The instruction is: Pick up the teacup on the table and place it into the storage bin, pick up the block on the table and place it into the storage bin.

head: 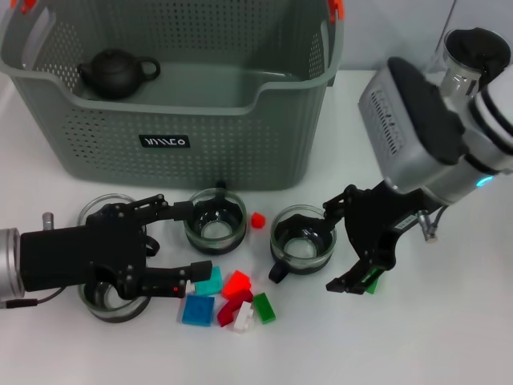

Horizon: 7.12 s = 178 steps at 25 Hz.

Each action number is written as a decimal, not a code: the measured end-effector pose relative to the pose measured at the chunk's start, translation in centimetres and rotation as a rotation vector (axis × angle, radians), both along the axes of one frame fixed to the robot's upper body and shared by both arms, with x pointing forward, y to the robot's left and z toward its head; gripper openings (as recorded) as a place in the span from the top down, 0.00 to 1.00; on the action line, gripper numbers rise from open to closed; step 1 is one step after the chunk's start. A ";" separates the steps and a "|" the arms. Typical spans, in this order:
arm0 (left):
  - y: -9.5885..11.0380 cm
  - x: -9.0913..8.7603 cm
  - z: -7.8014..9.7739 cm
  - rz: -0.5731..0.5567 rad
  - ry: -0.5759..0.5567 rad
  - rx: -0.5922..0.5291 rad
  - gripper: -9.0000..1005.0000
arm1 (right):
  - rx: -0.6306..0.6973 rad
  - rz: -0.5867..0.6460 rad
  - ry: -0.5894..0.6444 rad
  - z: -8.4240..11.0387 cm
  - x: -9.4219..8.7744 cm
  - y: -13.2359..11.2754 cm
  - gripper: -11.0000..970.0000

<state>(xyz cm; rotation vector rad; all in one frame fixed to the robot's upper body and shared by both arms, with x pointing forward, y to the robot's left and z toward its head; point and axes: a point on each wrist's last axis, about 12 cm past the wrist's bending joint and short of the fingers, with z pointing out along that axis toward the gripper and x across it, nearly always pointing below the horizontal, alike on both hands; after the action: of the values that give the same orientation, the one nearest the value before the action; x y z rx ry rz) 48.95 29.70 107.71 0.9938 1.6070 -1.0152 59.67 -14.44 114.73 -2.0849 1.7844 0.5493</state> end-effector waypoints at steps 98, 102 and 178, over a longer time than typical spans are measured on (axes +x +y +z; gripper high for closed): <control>0.8 -0.6 -0.3 0.041 -0.028 -0.013 0.07 | 0.498 -0.500 -0.374 5.7 9.6 4.6 0.93; 0.7 -0.6 -0.3 0.035 -0.029 -0.011 0.07 | 0.461 -0.498 -0.400 4.5 9.9 5.7 0.93; 2.1 -0.6 0.9 0.073 -0.053 -0.056 0.10 | 0.634 -0.220 -0.100 4.8 -3.2 -6.8 0.23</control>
<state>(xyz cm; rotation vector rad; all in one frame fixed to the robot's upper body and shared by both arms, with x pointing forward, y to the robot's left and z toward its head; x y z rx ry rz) 48.38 31.76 108.63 0.9106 1.5526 -0.9710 56.42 -21.28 119.54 -1.4418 1.4974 0.8029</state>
